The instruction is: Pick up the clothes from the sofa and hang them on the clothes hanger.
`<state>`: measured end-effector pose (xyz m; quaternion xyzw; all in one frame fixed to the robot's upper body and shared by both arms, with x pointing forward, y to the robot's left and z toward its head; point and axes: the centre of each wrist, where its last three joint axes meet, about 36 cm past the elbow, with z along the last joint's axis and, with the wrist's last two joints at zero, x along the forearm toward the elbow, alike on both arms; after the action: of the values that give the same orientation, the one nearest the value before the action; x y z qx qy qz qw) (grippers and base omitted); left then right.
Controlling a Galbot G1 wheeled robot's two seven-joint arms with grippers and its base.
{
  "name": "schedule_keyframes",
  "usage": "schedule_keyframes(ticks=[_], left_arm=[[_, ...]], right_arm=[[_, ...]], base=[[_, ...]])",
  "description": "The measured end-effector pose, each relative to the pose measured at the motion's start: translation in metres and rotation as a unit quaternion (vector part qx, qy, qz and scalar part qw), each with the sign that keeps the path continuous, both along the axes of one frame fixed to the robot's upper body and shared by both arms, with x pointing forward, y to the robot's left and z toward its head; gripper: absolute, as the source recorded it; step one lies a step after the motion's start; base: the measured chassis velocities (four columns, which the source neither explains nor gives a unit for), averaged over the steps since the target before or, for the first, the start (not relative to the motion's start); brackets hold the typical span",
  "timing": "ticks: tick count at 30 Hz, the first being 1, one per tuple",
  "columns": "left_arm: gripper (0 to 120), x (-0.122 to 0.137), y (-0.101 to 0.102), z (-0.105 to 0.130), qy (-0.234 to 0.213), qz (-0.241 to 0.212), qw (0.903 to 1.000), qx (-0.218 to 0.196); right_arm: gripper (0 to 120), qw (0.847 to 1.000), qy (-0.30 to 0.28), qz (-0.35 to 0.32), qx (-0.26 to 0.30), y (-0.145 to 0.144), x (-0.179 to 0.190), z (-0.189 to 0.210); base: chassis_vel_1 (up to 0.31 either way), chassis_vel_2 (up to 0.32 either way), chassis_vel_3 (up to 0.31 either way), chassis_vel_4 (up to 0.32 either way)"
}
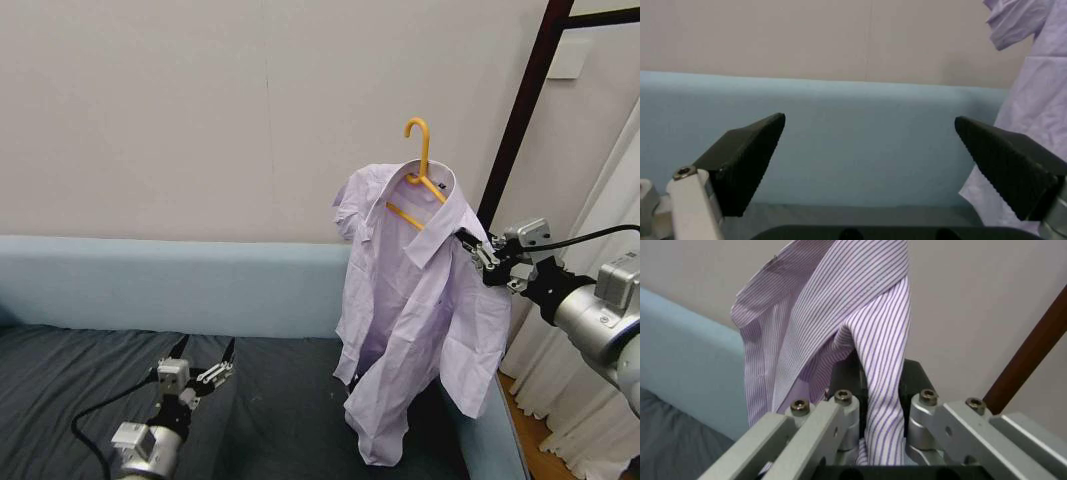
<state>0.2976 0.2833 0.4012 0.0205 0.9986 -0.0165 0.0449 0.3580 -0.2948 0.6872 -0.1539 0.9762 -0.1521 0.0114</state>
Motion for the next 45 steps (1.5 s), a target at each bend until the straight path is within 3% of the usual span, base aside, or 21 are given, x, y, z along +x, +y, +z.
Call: schedule_keyframes(ticks=[4, 8, 19, 28, 33, 45], left_arm=[[100, -0.017, -0.002, -0.008, -0.007, 0.008, 0.9999, 0.001], [100, -0.035, -0.017, -0.014, -0.018, 0.015, 0.9997, -0.006], [100, -0.038, -0.024, -0.016, -0.022, 0.017, 0.9996, -0.009], [100, -0.037, -0.024, -0.015, -0.022, 0.016, 0.9996, -0.010], [100, -0.037, -0.024, -0.015, -0.022, 0.015, 0.9996, -0.011], [100, -0.036, -0.024, -0.015, -0.022, 0.015, 0.9996, -0.011]], right_arm=[[8, 1.000, 0.002, -0.002, 0.005, 0.001, -0.001, -0.003], [8, 1.000, -0.002, -0.006, 0.009, 0.001, -0.001, -0.003], [8, 0.998, 0.001, -0.069, -0.008, 0.005, -0.007, 0.006], [8, 0.988, 0.019, -0.151, -0.028, 0.006, -0.024, 0.057], [8, 0.978, -0.016, -0.207, -0.024, 0.000, -0.034, 0.100], [8, 0.950, -0.047, -0.304, -0.054, -0.023, -0.021, 0.147]], base=[[0.000, 0.000, 0.000, 0.000], [0.000, 0.000, 0.000, 0.000], [0.000, 0.000, 0.000, 0.000], [0.000, 0.000, 0.000, 0.000], [0.000, 0.000, 0.000, 0.000], [0.000, 0.000, 0.000, 0.000]])
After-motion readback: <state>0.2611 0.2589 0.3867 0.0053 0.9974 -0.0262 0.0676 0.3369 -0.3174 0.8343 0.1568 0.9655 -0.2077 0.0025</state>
